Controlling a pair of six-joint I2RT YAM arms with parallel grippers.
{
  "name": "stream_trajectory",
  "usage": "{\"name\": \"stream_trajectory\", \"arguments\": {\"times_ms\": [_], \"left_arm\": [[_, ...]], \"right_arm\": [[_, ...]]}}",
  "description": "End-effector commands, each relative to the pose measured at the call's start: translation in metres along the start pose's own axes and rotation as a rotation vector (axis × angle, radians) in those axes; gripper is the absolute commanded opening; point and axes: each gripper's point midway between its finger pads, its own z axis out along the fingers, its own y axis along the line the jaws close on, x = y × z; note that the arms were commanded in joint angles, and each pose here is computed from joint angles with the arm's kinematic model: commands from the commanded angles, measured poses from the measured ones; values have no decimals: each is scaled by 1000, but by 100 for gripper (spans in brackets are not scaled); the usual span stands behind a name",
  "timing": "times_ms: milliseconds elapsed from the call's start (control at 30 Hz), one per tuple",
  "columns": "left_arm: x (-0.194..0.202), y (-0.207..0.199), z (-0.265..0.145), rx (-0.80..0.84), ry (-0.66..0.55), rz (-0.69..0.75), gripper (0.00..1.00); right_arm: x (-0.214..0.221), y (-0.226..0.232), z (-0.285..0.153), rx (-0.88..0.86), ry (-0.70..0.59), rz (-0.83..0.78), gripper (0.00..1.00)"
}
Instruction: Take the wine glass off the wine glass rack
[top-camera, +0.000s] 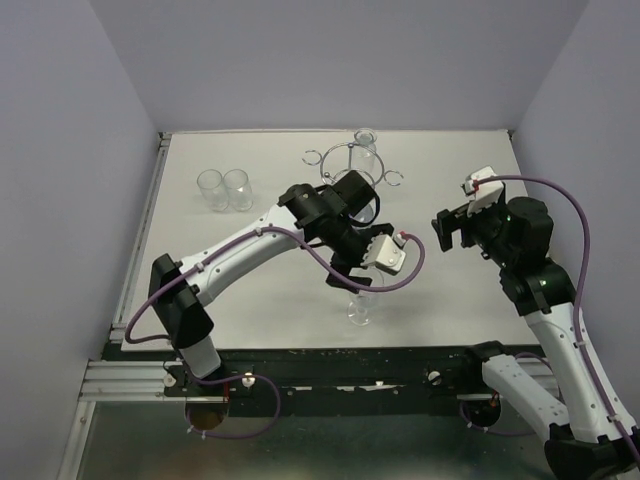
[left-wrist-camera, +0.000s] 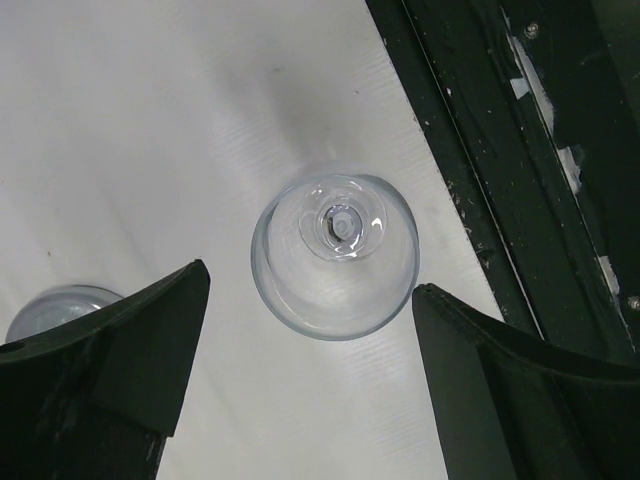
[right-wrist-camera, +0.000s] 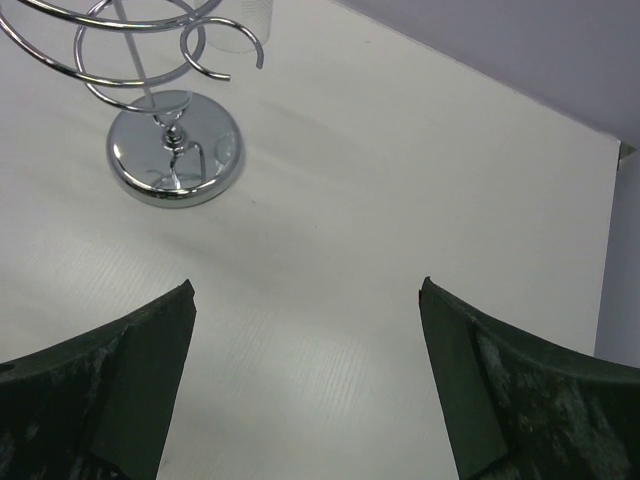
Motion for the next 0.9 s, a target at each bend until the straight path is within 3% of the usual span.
{"name": "stream_trajectory", "arguments": {"times_ms": [0,400,867], "left_arm": [[7,-6,2,72,59,18,97],[7,-9,15,139,27,56,90],[-6,-9,28,139,-64,138,93]], "right_arm": [[0,4,3,-21,-23,17,100],[14,7,6,-28,-1,30,100],[20,9,6,-43,18,44,100]]}}
